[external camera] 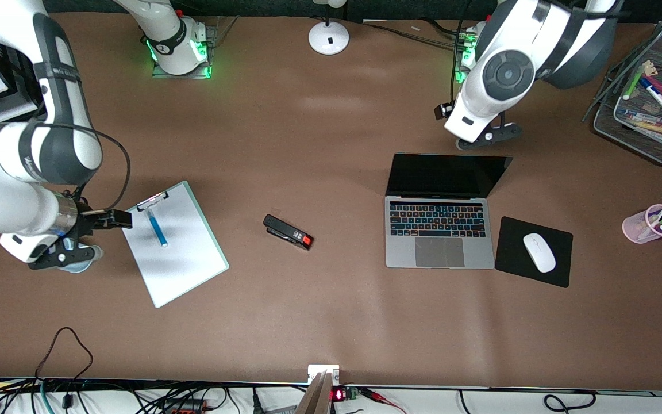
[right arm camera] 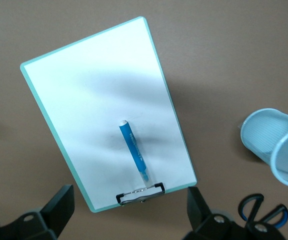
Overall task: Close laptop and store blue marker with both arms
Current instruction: 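Move the left gripper to the laptop while the right gripper reaches the marker, then push the laptop lid down with the left gripper while the right grasps the marker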
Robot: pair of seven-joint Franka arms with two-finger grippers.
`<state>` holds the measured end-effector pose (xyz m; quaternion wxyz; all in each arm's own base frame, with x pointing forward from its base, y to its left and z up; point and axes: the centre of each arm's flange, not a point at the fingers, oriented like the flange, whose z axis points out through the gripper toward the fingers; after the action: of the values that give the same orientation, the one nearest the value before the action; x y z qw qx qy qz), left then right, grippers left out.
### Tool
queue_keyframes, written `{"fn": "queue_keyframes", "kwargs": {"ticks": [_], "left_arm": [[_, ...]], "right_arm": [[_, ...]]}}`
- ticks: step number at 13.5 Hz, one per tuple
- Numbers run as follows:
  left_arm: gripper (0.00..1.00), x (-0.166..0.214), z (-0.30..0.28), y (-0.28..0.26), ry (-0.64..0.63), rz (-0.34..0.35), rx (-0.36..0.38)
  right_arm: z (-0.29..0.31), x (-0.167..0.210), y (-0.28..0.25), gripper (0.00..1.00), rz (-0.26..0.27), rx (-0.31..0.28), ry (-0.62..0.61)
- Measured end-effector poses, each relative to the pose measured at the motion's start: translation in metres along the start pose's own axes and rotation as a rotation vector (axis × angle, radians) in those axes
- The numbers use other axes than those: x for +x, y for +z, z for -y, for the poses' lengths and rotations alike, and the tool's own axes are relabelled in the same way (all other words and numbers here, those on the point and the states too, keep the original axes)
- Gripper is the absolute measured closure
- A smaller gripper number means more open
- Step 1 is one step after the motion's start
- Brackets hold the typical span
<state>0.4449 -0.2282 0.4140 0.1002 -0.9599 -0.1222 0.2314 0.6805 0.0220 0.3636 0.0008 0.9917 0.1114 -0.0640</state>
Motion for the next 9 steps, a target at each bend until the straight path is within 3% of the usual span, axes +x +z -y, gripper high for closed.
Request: {"fn": "queue_keyframes", "kwargs": {"ticks": [4, 9], "left_arm": [[0.0, 0.031, -0.013, 0.032, 0.007, 0.059, -0.009], [0.0, 0.067, -0.025, 0.041, 0.006, 0.043, -0.067]], "right_arm": [[0.013, 0.014, 0.041, 0.0, 0.024, 0.0, -0.1], [0.009, 0.03, 0.103, 0.0, 0.007, -0.007, -0.234]]}}
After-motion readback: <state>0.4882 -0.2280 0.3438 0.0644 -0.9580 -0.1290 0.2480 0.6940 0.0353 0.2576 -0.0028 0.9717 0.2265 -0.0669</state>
